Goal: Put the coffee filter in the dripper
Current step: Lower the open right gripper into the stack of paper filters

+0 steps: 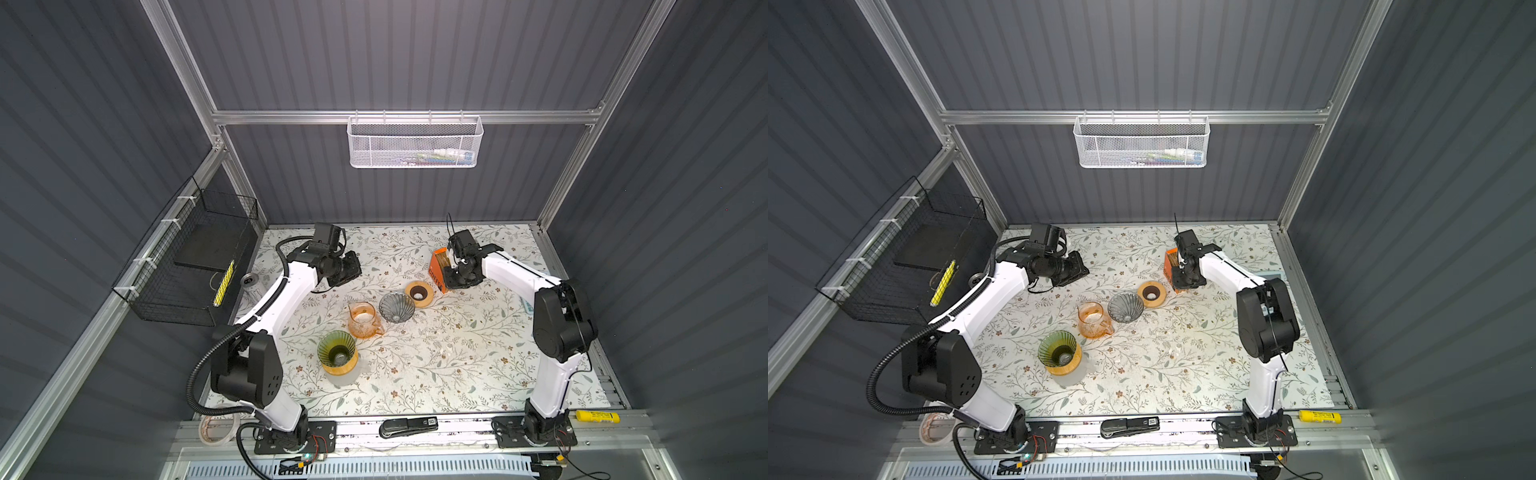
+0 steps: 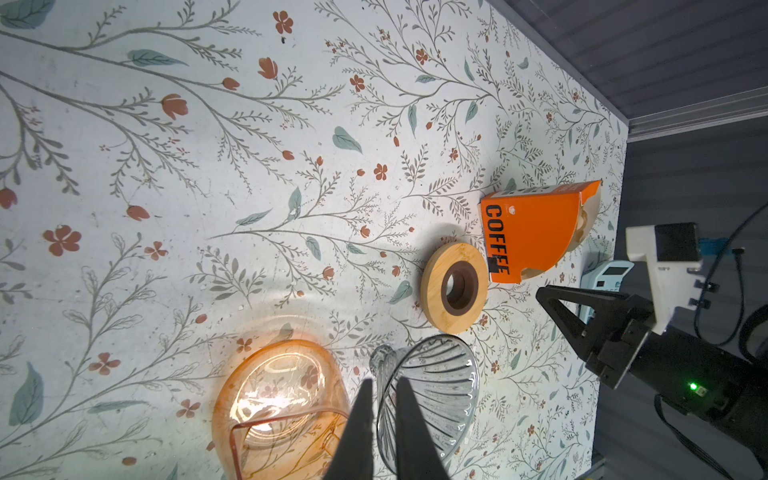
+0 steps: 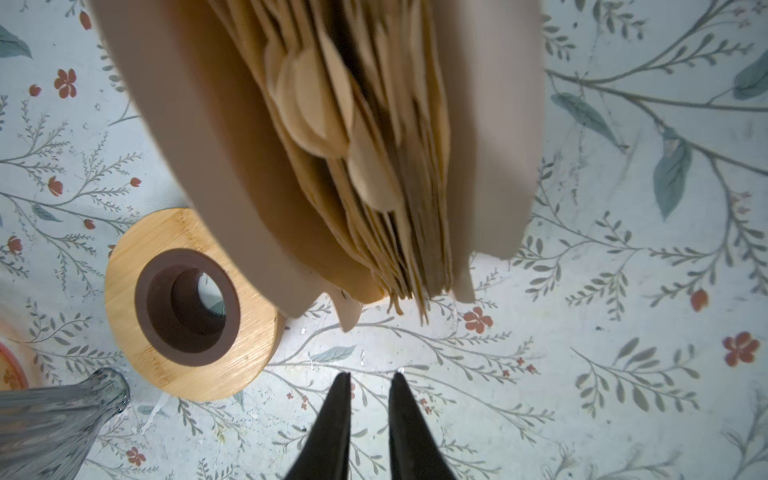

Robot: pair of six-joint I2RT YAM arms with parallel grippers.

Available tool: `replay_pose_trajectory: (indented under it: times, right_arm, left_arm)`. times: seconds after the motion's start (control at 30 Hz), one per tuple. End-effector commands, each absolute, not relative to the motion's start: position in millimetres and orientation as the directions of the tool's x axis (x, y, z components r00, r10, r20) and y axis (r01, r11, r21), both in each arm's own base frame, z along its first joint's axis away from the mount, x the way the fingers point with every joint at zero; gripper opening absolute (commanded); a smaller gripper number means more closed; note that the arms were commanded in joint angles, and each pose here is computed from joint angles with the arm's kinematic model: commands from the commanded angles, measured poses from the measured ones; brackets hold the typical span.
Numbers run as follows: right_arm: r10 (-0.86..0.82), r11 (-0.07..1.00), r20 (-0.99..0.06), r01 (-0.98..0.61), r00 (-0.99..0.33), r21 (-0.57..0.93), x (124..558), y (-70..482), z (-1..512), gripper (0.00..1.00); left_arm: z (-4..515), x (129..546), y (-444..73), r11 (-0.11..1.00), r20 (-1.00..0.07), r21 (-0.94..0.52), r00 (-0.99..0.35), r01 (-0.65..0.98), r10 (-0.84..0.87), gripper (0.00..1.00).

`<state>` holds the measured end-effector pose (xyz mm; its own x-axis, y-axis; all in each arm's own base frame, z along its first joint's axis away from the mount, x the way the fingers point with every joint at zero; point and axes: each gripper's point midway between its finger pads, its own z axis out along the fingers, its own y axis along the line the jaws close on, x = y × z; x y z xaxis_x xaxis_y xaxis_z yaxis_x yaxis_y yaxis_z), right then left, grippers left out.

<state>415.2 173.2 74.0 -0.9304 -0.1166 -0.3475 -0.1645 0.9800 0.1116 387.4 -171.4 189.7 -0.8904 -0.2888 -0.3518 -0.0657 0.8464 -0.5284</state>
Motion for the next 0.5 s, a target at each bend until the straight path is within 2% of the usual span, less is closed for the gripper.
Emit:
replay_pose_trajectory:
  times: [0.0, 0.47]
  right_arm:
    - [-0.109, 0.983, -0.331, -0.151, -0.937, 0.105, 419.4, 174.2, 64.1, 0.21]
    - [-0.106, 0.987, -0.329, -0.138, -0.939, 0.077, 431.2, 171.8, 56.6, 0.19]
  left_arm:
    - [201.4, 381.1, -172.8, 0.836, -0.363, -0.546, -0.885, -0.052, -0.293, 0.13]
    - [201.6, 382.8, -172.4, 0.839, -0.36, -0.541, -0.886, -0.058, -0.293, 0.13]
